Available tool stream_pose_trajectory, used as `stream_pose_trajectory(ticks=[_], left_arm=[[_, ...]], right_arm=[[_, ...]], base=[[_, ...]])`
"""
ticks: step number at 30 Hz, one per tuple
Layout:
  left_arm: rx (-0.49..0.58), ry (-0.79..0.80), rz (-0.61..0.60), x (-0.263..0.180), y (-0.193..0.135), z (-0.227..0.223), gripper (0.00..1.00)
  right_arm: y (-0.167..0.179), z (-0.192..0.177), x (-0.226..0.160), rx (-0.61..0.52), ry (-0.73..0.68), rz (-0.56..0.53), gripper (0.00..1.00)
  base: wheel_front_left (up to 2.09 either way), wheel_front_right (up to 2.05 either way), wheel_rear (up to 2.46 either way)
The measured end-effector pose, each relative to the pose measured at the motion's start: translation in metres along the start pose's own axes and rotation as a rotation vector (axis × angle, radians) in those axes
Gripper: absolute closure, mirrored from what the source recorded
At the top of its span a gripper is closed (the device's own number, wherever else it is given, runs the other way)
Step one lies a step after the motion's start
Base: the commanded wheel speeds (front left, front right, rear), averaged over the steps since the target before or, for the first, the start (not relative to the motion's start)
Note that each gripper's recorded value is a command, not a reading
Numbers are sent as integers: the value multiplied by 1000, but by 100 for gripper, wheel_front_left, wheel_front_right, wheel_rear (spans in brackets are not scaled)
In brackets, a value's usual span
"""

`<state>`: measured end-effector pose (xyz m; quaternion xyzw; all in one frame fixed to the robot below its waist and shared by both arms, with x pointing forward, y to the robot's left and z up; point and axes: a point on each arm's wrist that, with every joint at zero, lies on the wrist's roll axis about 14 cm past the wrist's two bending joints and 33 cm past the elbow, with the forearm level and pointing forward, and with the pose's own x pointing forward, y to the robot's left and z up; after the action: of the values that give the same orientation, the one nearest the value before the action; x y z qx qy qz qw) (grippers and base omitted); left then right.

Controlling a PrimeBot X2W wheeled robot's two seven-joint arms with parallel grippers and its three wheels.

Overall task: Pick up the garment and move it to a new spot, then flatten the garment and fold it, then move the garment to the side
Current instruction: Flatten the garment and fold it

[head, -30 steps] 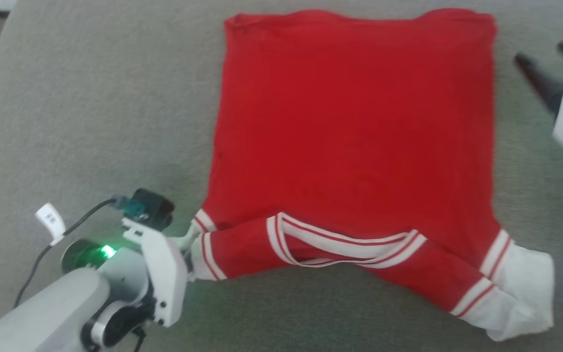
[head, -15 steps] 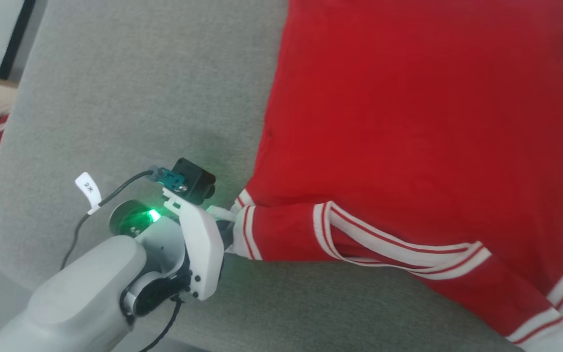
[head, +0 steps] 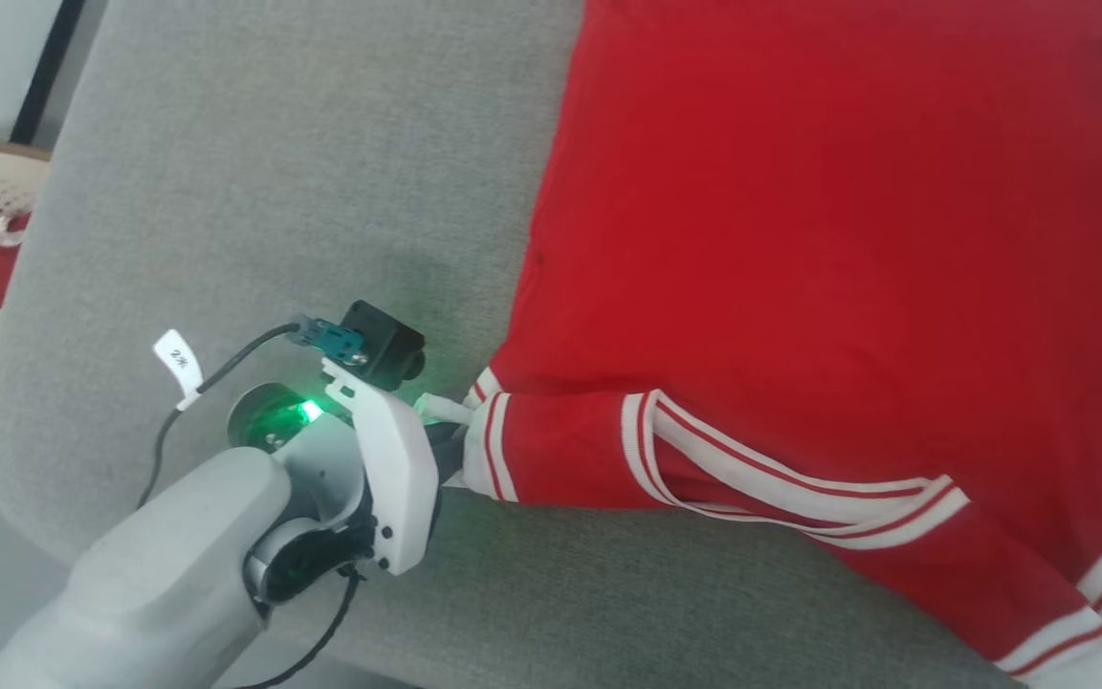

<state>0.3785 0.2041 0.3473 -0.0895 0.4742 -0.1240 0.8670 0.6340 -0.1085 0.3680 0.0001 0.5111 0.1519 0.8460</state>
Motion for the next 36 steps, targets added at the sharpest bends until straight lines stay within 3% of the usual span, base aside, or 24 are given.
stream_pose_trajectory(ticks=[12,19,25,36], left_arm=[[56,-20,9,-1,2,16,100],[87,-42,23,-5,-1,31,100],[125,-70,28,-8,-9,47,100],[140,-73,14,-9,-18,50,100]], right_arm=[[4,-21,-58,-139,-60,23,100],[3,-59,-102,-187,-82,57,100],[1,-113,-136,-143,-81,87,100],[10,-206,-137,-20,32,129,100]], base=[[0,0,0],[0,0,0],[0,0,0],[0,0,0]])
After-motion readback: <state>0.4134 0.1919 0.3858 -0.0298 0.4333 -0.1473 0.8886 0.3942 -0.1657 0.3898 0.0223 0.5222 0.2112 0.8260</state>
